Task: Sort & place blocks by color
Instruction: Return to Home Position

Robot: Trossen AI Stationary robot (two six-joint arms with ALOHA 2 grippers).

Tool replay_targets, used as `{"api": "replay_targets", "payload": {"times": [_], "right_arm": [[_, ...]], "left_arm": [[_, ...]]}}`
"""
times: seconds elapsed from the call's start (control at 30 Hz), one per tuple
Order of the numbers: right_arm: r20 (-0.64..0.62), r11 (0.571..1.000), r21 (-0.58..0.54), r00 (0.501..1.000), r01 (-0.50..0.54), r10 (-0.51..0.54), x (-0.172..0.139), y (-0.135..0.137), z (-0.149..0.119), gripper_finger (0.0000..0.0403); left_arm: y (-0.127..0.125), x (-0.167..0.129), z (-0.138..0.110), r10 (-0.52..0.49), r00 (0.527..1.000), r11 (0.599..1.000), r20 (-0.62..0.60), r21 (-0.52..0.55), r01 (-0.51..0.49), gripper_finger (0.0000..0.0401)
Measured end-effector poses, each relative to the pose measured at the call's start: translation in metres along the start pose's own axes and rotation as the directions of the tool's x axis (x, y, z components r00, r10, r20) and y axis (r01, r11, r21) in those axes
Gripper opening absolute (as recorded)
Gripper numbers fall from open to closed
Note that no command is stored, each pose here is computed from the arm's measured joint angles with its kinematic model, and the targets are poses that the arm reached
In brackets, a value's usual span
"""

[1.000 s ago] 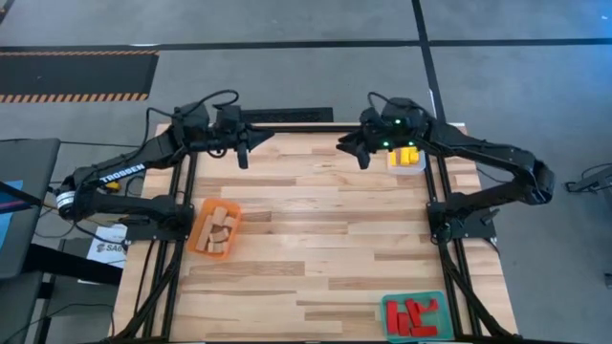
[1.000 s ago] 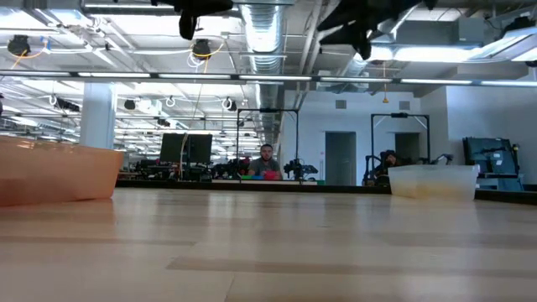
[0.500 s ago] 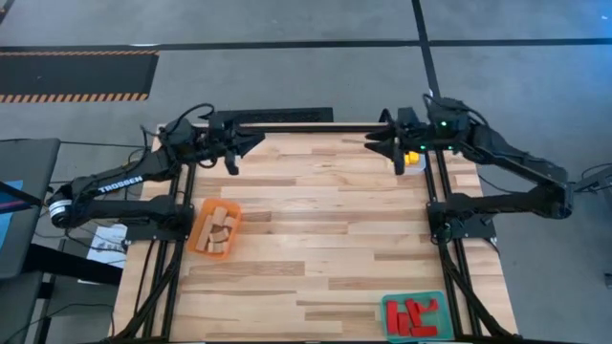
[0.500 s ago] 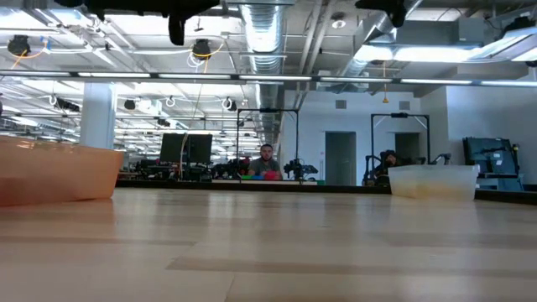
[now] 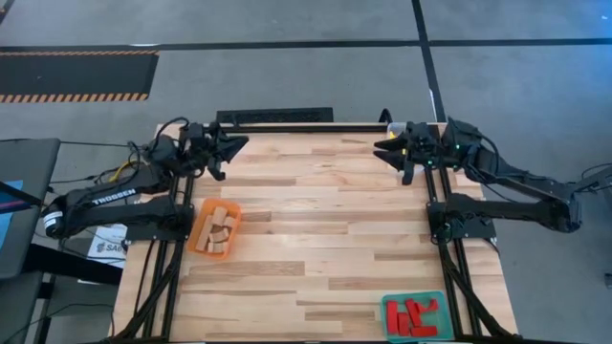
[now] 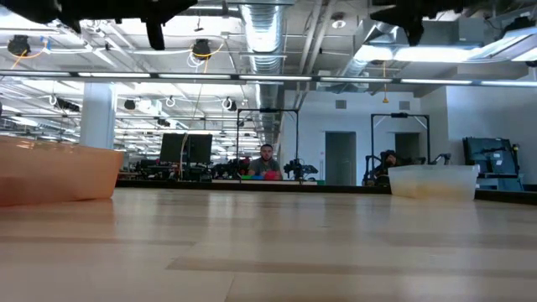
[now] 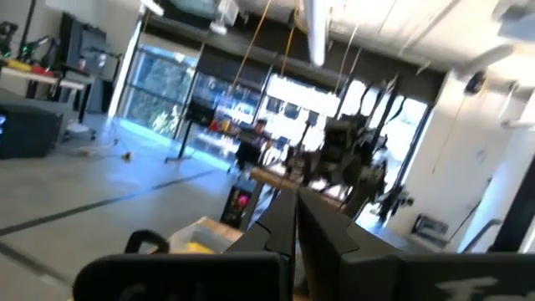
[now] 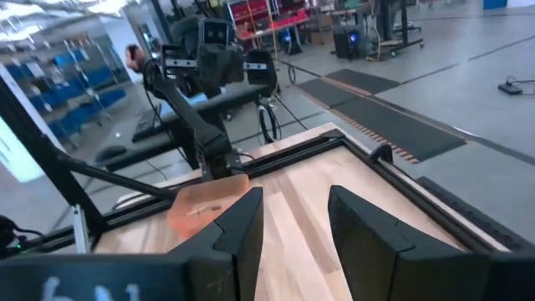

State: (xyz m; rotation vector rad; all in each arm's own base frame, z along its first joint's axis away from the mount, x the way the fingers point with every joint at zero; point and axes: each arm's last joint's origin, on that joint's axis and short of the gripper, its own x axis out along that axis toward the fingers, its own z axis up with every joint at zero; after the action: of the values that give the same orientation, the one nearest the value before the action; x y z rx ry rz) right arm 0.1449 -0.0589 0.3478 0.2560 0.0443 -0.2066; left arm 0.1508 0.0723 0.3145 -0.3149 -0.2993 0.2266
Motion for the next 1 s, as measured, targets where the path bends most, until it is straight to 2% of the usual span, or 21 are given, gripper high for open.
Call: {"api": "replay_targets", "payload": {"times": [0.3,0.5,0.7,1.0], "right_arm": [[0.044,0.999,0.043,0.999,-0.014,0.012,-0.013,-0.003,-0.028,0.0159],[0.081,0.999,0.044,0.997,-0.021,0.018,-0.028,-0.002,-0.037,0.0159],[0.13,0.996,0.09,0.991,0.008,-0.02,-0.039,-0.005,-0.052,0.0159],[0.21,0.993,0.116,0.978,-0.011,-0.014,-0.048,-0.008,-0.068,0.0159]], "left_arm": [[0.009,-0.012,-0.025,-0.016,0.999,0.997,0.04,-0.069,0.019,0.0],[0.006,-0.029,-0.018,-0.015,0.994,0.999,0.106,-0.047,0.021,0.0],[0.009,-0.037,-0.022,0.028,0.998,0.998,0.063,-0.057,-0.024,0.0],[0.011,-0.037,-0.028,0.039,0.999,0.997,0.0,-0.068,-0.039,0.0]]}}
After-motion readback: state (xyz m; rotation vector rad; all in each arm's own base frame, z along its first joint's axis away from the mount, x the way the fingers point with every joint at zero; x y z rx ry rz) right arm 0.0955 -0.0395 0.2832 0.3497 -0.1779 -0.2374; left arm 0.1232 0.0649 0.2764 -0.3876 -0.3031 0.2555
